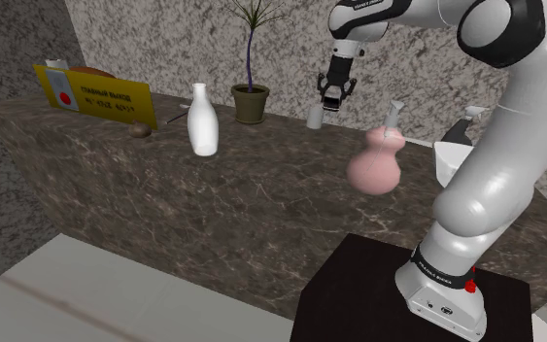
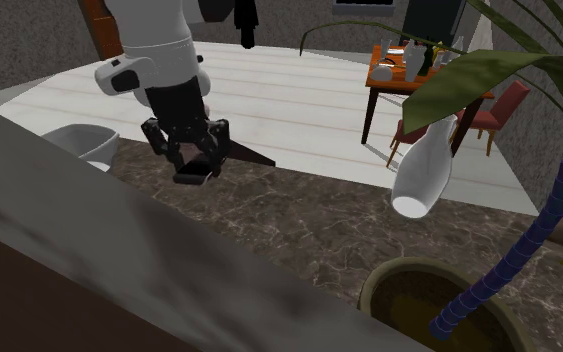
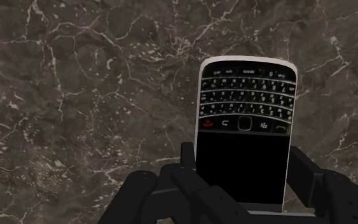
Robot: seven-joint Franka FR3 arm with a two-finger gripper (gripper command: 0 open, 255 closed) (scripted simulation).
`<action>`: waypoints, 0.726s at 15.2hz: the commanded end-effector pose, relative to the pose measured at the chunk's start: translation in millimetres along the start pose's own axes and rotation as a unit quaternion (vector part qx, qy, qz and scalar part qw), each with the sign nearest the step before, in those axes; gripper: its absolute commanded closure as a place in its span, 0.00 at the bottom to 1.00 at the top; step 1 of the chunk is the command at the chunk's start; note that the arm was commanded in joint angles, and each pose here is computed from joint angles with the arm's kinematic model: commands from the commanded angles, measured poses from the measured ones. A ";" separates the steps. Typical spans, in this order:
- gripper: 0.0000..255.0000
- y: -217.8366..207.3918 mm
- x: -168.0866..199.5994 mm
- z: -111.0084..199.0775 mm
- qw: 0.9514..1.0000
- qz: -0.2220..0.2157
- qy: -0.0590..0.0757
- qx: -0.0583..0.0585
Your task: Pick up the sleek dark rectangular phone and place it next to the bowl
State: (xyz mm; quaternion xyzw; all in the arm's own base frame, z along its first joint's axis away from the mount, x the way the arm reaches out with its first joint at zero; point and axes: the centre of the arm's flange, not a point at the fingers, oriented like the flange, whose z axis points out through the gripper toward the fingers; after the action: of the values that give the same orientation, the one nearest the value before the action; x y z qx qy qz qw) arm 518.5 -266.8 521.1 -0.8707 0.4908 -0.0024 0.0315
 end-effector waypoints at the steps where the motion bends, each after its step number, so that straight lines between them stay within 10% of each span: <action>1: 1.00 25.8 -4.7 0.7 1.000 -0.001 0.000 0.000; 11: 1.00 157.3 -14.8 -6.6 1.000 -0.001 0.000 0.000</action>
State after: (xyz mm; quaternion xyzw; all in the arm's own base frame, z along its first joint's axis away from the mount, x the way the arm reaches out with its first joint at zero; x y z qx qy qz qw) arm 387.0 -331.3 519.9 -0.8707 0.4908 -0.0025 0.0317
